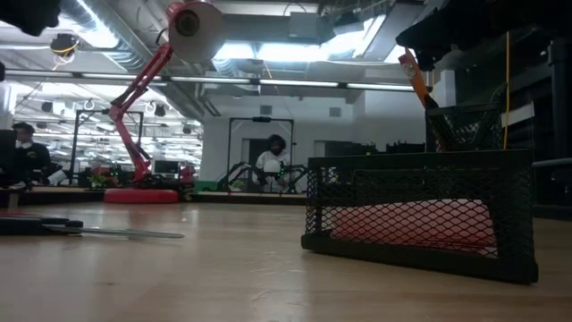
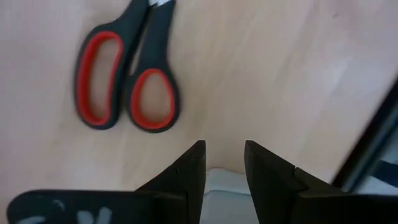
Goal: Pick and place office supplies into organizer
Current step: Put the scissors into the desk organizer
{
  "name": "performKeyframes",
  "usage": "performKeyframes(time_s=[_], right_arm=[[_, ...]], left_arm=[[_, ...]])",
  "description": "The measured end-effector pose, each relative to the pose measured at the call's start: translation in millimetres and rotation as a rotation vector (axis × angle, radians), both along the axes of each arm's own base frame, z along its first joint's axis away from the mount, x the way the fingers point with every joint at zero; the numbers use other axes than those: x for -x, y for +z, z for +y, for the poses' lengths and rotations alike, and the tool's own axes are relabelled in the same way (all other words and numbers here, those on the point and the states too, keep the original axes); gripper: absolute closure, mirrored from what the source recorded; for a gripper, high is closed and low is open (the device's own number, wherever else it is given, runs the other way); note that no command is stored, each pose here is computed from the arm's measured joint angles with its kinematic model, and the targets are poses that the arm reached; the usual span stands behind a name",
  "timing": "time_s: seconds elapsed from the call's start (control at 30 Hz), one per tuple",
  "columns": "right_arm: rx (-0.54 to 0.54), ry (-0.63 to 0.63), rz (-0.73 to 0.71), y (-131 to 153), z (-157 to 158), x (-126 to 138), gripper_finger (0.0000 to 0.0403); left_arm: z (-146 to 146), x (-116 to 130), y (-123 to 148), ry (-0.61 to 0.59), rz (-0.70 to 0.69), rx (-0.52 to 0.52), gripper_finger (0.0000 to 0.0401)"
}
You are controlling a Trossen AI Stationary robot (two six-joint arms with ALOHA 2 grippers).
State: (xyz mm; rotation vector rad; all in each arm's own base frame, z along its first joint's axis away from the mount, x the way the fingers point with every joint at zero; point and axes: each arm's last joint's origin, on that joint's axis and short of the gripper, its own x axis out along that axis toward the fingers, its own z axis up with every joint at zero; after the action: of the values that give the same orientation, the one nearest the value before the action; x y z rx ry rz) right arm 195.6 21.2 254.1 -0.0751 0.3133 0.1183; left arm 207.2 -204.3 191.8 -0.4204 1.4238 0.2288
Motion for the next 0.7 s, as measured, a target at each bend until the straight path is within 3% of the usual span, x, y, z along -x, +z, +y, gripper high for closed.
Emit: performKeyframes(time_s=[0.33,0.47,0.7], right_arm=[[-0.001,0.000,-0.002,-1.1,0.0,-0.1,0.0369],[-0.002,-0.001,0.008,-9.7,-0.1,1.1,0.0369],[-0.005,-0.002,0.001,-29.0,-0.5,4.4,0.0369]], left_arm=[[8.0,5.0,-7.5,-0.085,-0.009,-0.137,0.0298],[14.4,4.6,-13.6,-0.099,0.040,-0.115,0.0298],[16.9,-0.9,-22.3,-0.158,-0.011,-0.084,0.0298]])
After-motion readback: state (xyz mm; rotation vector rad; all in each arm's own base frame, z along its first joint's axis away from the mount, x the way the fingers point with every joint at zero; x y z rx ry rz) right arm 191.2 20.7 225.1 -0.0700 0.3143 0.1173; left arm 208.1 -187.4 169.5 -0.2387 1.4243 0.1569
